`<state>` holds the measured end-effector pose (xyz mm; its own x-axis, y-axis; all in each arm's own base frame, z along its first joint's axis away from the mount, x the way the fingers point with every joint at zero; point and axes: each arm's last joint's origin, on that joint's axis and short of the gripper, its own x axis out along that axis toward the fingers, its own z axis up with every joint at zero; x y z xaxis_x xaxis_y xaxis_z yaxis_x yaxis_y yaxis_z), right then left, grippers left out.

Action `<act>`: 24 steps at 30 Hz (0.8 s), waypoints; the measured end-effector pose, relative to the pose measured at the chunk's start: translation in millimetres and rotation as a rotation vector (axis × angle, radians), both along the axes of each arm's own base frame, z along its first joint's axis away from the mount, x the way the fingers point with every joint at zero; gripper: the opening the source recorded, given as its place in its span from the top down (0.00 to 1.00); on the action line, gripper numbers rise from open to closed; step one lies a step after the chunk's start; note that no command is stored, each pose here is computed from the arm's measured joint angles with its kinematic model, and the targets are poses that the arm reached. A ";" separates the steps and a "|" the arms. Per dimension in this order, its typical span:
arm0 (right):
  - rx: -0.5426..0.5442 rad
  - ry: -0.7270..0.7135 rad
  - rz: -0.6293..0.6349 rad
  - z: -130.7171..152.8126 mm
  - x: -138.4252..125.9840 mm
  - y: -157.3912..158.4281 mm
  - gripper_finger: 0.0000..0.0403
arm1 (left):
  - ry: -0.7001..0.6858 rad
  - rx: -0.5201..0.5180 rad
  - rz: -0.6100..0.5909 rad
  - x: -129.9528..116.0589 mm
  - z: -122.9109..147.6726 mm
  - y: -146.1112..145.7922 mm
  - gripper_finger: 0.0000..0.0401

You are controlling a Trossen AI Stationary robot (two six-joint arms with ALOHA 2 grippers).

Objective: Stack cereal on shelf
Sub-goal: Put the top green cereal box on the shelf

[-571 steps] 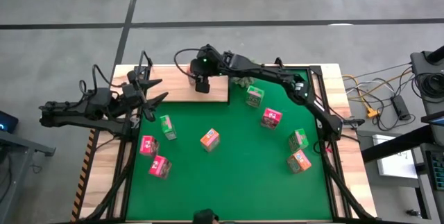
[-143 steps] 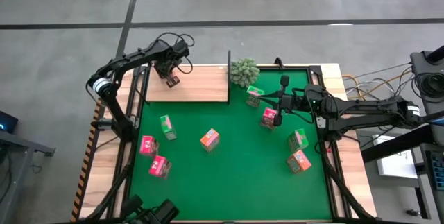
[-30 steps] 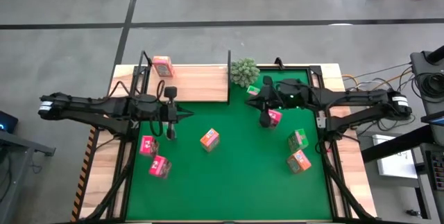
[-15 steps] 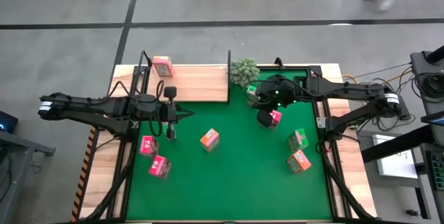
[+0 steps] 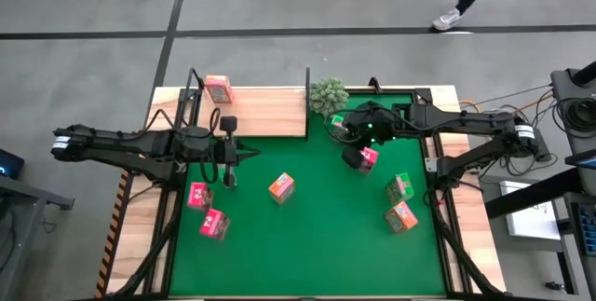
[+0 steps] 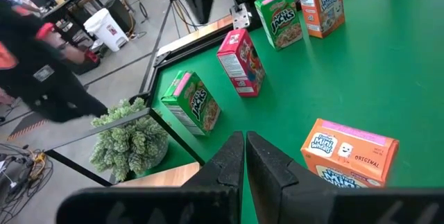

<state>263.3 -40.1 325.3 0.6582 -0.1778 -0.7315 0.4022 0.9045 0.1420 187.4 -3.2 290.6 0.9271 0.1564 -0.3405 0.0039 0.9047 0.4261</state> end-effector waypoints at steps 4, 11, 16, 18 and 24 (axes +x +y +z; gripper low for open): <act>-0.059 0.060 -0.062 -3.6 -3.4 -3.6 0.94 | 0.000 -0.002 0.001 0.1 -0.1 0.0 1.00; -0.142 0.181 -0.029 -23.0 4.9 -28.9 0.73 | 0.000 0.000 0.000 0.1 0.1 0.0 1.00; -0.087 0.252 0.016 -42.9 9.4 -60.9 0.53 | 0.000 0.002 -0.001 0.1 0.1 0.0 1.00; -0.062 0.274 0.045 -51.3 10.7 -72.8 0.46 | 0.000 0.002 -0.001 0.1 0.1 0.0 1.00; -0.073 0.329 0.078 -68.4 13.3 -94.6 0.31 | 0.000 0.002 -0.001 0.1 0.2 0.0 1.00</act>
